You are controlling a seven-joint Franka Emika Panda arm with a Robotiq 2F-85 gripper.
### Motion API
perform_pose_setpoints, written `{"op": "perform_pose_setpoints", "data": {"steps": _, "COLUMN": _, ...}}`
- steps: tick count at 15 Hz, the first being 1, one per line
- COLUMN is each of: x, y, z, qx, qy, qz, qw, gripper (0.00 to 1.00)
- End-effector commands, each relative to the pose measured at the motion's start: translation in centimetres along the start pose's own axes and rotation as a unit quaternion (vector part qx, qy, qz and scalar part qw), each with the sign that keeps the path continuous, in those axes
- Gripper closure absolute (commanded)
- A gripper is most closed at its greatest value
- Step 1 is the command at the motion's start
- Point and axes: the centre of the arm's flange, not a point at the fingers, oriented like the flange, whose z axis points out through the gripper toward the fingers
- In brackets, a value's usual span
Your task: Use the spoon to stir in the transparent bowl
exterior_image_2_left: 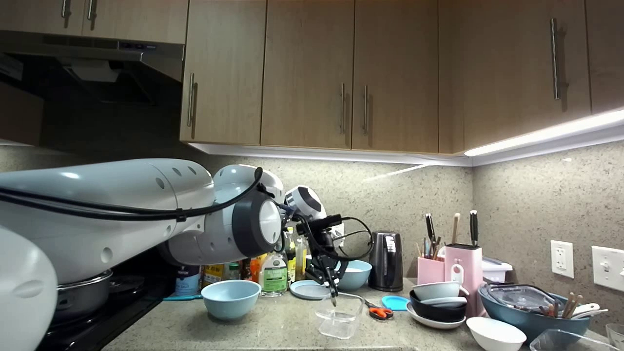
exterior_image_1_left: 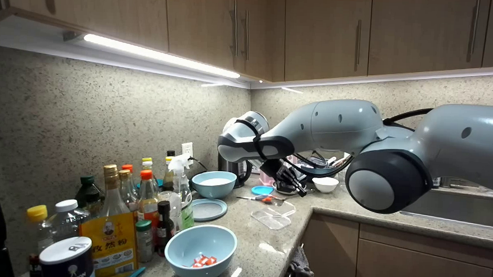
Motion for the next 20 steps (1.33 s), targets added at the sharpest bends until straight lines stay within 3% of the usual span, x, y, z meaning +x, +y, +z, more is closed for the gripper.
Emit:
{"op": "perform_pose_setpoints", "data": {"steps": 1, "x": -0.9, "y": -1.7, "z": -0.7, "qx": 0.059, "qy": 0.003, "qz": -0.034, "qw": 0.9977, "gripper": 0.99}}
{"op": "perform_pose_setpoints", "data": {"steps": 4, "x": 0.1, "y": -2.7, "z": -0.7, "qx": 0.087, "qy": -0.011, "qz": -0.044, "qw": 0.9952, "gripper": 0.99}}
{"op": "perform_pose_setpoints", "data": {"steps": 9, "x": 2.5, "y": -1.7, "z": -1.9, "qx": 0.086, "qy": 0.028, "qz": -0.034, "qw": 0.9953, "gripper": 0.99}}
{"op": "perform_pose_setpoints", "data": {"steps": 20, "x": 9.0, "y": 0.7, "z": -4.0, "qx": 0.011, "qy": 0.112, "qz": -0.008, "qw": 0.9936, "gripper": 0.99}}
